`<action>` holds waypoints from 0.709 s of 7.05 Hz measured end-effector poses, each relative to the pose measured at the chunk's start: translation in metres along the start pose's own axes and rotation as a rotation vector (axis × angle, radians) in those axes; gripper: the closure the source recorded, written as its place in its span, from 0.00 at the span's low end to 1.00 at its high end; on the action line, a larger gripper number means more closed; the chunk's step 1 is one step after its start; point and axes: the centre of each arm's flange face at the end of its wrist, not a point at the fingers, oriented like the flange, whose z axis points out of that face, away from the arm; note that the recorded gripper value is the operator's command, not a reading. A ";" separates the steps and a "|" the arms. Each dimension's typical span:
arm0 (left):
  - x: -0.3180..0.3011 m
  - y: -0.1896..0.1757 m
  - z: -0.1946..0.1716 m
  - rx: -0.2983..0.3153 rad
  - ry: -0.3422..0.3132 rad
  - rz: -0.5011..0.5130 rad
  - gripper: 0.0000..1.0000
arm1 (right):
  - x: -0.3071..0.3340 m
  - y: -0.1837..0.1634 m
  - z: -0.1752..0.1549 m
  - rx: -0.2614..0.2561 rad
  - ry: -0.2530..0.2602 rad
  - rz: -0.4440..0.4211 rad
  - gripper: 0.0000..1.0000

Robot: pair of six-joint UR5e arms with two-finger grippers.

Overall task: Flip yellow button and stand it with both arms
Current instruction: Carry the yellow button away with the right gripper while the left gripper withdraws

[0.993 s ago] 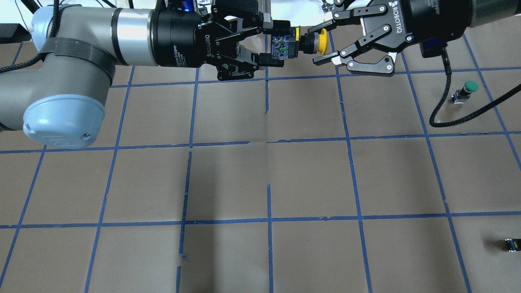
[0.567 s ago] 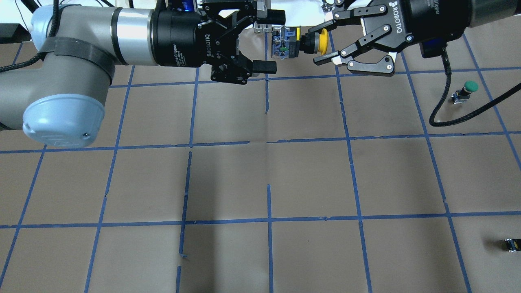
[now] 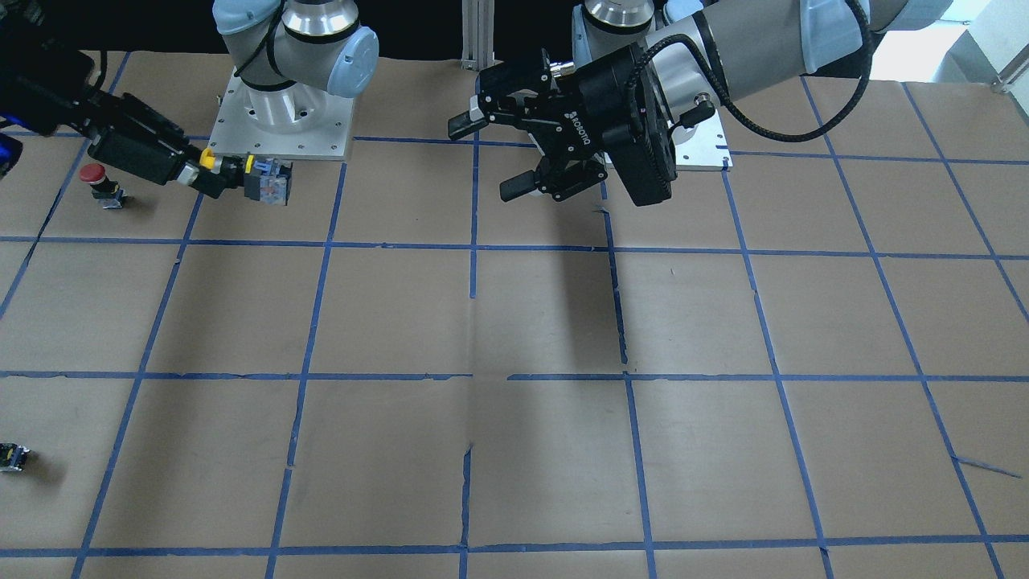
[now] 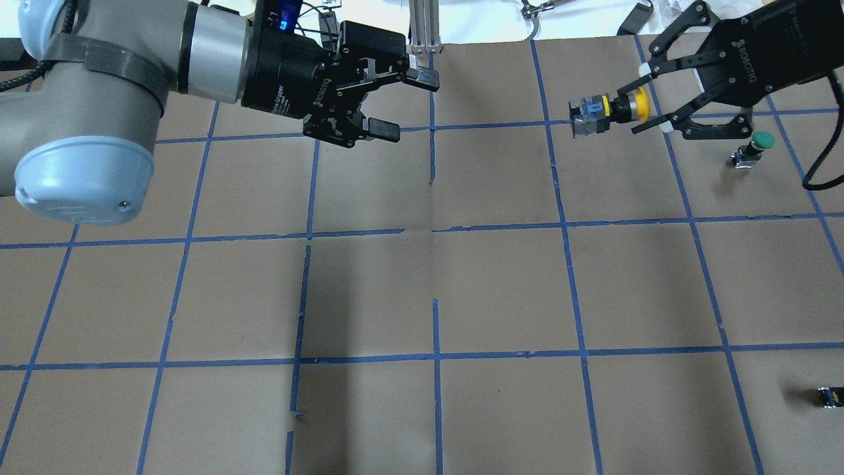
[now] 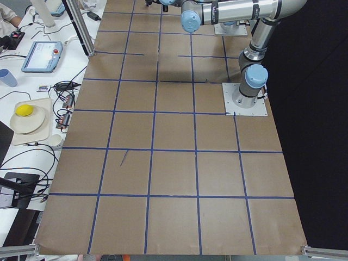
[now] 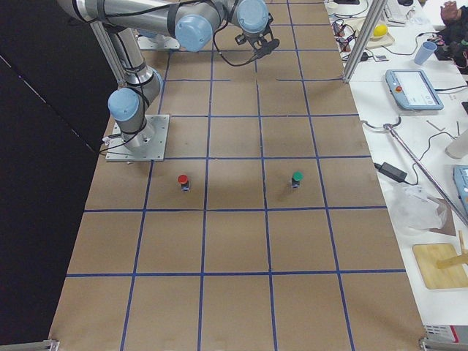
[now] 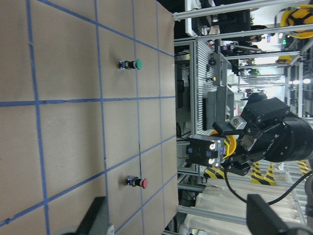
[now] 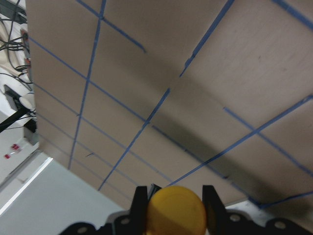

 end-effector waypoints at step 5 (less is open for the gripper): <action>-0.055 -0.007 -0.029 -0.003 -0.693 0.045 0.00 | 0.095 -0.167 -0.028 0.229 0.424 -0.181 0.95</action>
